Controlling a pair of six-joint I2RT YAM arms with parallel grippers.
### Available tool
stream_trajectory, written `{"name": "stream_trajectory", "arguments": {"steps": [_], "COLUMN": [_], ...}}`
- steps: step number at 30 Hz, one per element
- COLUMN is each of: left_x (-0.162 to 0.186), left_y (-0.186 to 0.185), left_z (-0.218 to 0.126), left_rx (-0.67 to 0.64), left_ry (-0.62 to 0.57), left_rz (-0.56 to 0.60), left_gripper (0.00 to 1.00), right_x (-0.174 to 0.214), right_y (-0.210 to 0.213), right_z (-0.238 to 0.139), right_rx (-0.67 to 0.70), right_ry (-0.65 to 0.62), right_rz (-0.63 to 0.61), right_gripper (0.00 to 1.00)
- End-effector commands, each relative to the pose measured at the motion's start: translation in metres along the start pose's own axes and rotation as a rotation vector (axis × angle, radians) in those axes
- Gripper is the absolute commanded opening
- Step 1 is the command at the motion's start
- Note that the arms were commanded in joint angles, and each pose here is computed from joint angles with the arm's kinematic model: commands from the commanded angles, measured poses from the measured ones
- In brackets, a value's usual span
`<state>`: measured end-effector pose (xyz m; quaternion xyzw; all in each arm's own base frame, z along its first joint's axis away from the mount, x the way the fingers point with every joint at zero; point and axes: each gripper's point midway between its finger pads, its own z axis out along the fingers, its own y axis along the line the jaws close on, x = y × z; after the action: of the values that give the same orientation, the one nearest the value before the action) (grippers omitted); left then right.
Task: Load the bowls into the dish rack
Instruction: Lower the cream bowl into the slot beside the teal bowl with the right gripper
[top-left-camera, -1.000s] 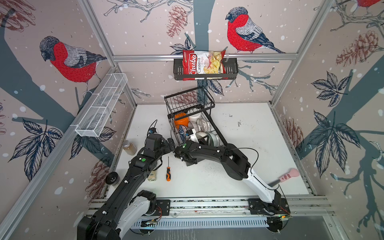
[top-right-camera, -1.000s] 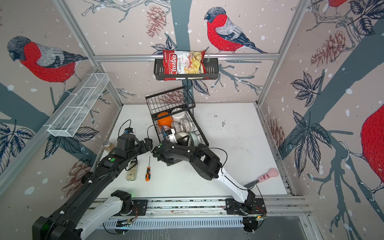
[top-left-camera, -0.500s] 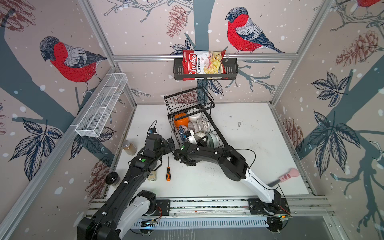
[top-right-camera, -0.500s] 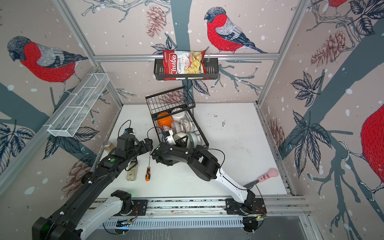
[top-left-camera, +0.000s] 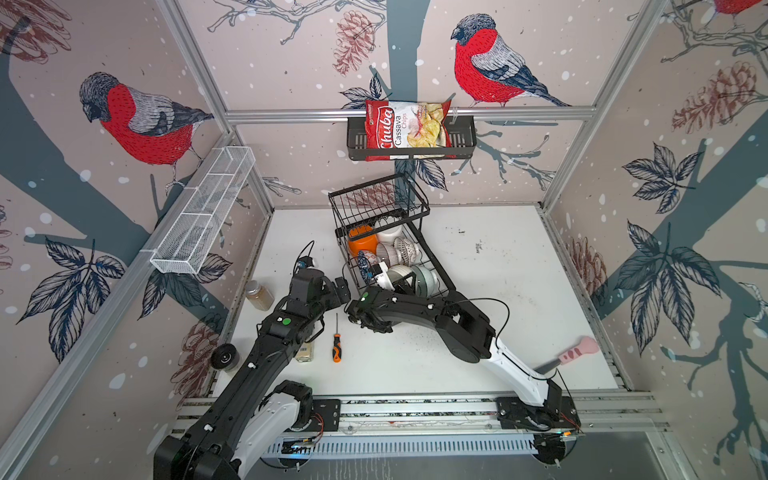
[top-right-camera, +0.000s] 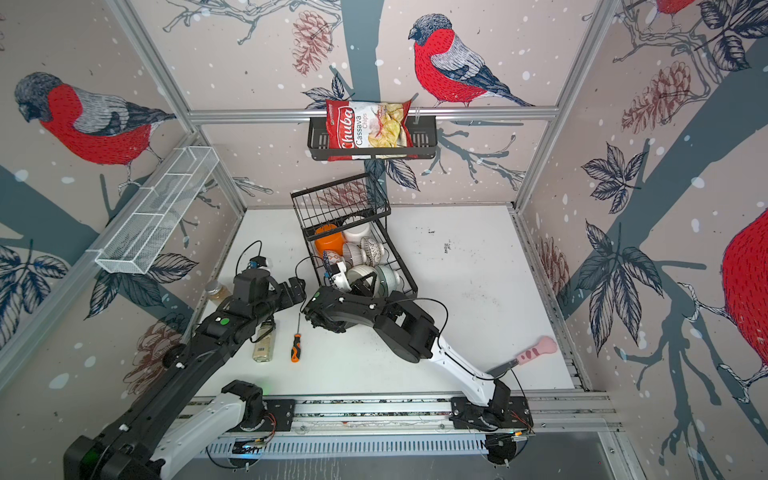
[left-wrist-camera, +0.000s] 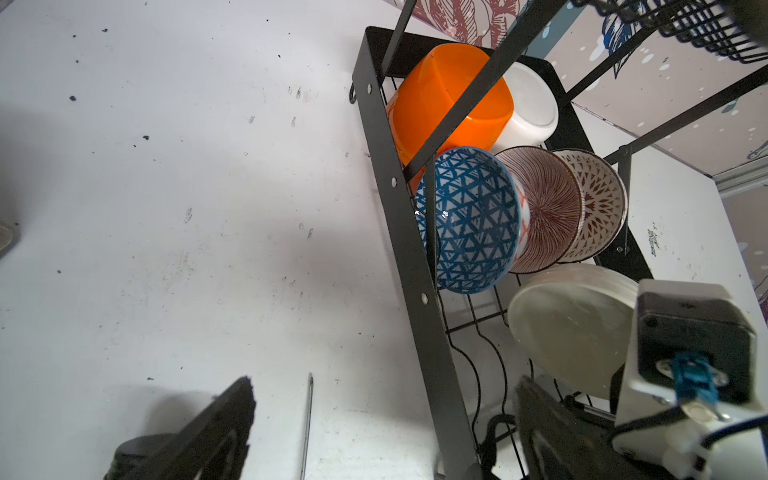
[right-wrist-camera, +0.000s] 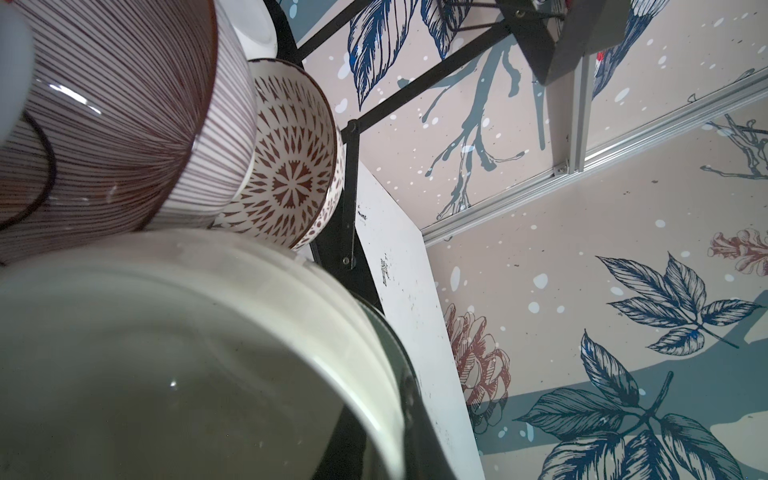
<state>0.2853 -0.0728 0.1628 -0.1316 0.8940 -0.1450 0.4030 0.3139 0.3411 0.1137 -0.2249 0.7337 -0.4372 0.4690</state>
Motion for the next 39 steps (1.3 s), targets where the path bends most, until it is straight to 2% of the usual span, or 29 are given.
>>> {"name": "stream_trajectory", "arguments": {"steps": [1, 3, 4, 19, 31, 39], "left_x": [-0.008, -0.008, -0.009, -0.01, -0.019, -0.015], "left_y": [-0.008, -0.008, -0.008, -0.01, -0.015, -0.018], "left_z": [-0.001, -0.001, -0.001, 0.003, 0.015, 0.023], "left_rx": [0.038, 0.039, 0.039, 0.045, 0.043, 0.062], "left_ry": [-0.03, -0.029, -0.032, -0.033, -0.04, -0.014], "left_rz": [0.005, 0.007, 0.007, -0.014, -0.008, -0.008], "left_gripper": [0.96, 0.96, 0.96, 0.96, 0.96, 0.96], "right_x": [0.035, 0.034, 0.033, 0.026, 0.018, 0.011], "right_y": [0.053, 0.052, 0.051, 0.019, 0.022, 0.014], "right_z": [-0.011, -0.008, -0.006, 0.018, 0.025, 0.027], "right_rx": [-0.203, -0.2, -0.192, -0.096, -0.092, -0.093], "right_ry": [0.212, 0.215, 0.213, 0.167, 0.169, 0.168], "right_rz": [0.091, 0.091, 0.094, 0.098, 0.093, 0.131], "right_gripper": [0.13, 0.0, 0.0, 0.0, 0.0, 0.0]}}
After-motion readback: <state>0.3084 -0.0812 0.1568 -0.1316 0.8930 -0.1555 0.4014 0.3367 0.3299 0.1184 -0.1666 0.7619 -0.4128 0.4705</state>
